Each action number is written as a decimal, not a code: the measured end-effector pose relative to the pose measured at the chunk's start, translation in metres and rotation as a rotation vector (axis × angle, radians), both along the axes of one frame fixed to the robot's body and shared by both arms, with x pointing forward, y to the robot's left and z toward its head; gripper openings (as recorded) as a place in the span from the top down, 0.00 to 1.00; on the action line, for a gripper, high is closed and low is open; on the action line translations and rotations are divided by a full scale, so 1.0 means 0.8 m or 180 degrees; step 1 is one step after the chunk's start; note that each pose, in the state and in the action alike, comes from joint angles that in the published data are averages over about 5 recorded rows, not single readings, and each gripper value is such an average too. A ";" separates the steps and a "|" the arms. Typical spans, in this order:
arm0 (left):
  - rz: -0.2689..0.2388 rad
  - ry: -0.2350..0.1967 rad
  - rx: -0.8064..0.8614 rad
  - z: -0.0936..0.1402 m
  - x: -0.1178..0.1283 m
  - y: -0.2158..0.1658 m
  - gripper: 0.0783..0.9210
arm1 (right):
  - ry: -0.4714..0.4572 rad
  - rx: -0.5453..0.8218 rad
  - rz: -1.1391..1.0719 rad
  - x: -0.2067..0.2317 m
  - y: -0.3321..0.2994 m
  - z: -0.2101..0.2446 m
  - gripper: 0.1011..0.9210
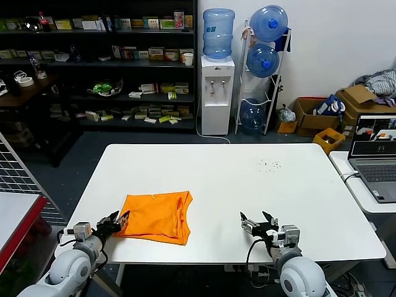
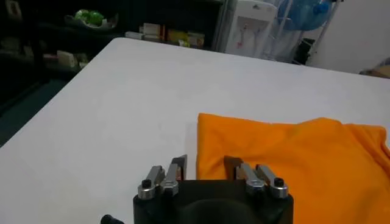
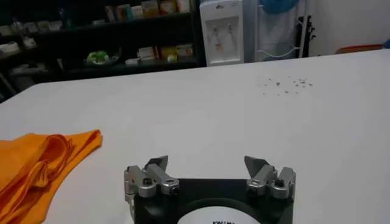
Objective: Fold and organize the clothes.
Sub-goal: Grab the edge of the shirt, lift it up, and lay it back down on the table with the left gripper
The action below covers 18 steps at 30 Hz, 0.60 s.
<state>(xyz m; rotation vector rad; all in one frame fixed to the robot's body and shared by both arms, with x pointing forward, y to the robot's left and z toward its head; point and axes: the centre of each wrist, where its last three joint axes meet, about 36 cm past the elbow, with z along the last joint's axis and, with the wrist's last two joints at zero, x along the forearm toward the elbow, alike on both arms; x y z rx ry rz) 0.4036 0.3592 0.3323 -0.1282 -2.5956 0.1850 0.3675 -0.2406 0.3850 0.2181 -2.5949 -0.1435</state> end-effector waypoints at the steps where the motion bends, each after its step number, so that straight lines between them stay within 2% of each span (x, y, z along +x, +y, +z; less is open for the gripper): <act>1: -0.0002 -0.0004 -0.0003 -0.001 0.000 -0.001 0.58 | 0.0001 0.0001 0.0000 0.000 0.000 0.000 0.12; 11: -0.0001 -0.0052 -0.0029 -0.006 -0.003 -0.007 0.92 | 0.0006 0.0009 0.0001 -0.001 0.001 -0.001 0.12; 14: 0.0009 -0.0082 -0.0037 -0.005 -0.003 -0.010 0.97 | 0.0006 0.0012 0.0000 -0.001 0.001 -0.001 0.12; 18: 0.0018 -0.0123 -0.0031 -0.001 -0.004 -0.014 0.98 | 0.0005 0.0019 -0.0004 -0.001 0.002 -0.002 0.12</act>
